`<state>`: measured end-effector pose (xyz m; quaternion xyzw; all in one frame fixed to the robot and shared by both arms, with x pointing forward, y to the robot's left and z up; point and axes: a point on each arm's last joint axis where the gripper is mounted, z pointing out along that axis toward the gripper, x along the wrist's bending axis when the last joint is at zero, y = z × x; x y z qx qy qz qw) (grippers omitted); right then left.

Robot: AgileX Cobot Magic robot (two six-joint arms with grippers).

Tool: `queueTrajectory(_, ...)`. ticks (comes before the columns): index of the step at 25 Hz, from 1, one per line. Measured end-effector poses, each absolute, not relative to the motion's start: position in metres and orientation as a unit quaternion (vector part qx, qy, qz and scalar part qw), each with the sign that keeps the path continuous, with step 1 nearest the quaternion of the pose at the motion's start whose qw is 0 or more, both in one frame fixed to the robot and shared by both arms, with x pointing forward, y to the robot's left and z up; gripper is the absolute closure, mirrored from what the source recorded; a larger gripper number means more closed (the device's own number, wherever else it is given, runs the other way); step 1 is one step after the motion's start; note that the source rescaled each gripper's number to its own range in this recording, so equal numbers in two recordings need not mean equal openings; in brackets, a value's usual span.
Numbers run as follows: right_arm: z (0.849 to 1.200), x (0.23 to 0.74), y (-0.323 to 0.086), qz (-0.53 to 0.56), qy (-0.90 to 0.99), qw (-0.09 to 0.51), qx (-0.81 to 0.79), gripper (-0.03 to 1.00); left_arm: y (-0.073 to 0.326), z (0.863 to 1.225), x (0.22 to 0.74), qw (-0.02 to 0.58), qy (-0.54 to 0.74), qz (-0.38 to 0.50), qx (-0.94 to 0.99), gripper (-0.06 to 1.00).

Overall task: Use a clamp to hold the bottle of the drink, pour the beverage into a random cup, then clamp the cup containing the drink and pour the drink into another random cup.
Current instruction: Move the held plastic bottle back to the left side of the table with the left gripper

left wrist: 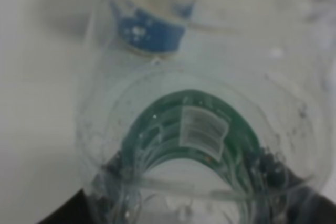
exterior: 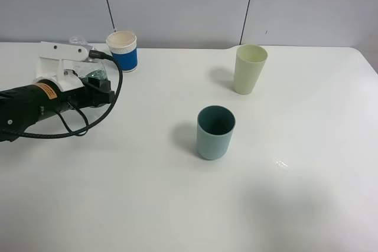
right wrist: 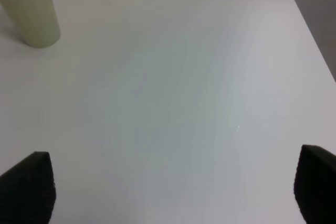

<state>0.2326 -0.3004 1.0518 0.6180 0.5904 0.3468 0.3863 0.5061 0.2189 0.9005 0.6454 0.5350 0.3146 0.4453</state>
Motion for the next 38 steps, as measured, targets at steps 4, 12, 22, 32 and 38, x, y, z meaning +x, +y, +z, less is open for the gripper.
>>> queueTrajectory(4,1.052,0.233,-0.3,0.347,0.59,0.386,0.618,0.21,0.218,0.892,0.508,0.452,0.529,0.32,0.643,0.89)
queueTrajectory(12,1.052,0.233,-0.3,0.347,0.59,0.386,0.618,0.21,0.218,0.876,0.509,0.447,0.528,0.318,0.648,0.89)
queueTrajectory(22,1.052,0.233,-0.3,0.347,0.59,0.386,0.618,0.21,0.217,0.873,0.509,0.452,0.524,0.321,0.647,0.89)
queueTrajectory(32,1.052,0.233,-0.3,0.347,0.59,0.386,0.618,0.21,0.216,0.876,0.51,0.464,0.515,0.328,0.641,-0.02)
queueTrajectory(38,1.052,0.233,-0.3,0.347,0.59,0.386,0.618,0.21,0.22,0.89,0.498,0.473,0.51,0.333,0.637,-0.04)
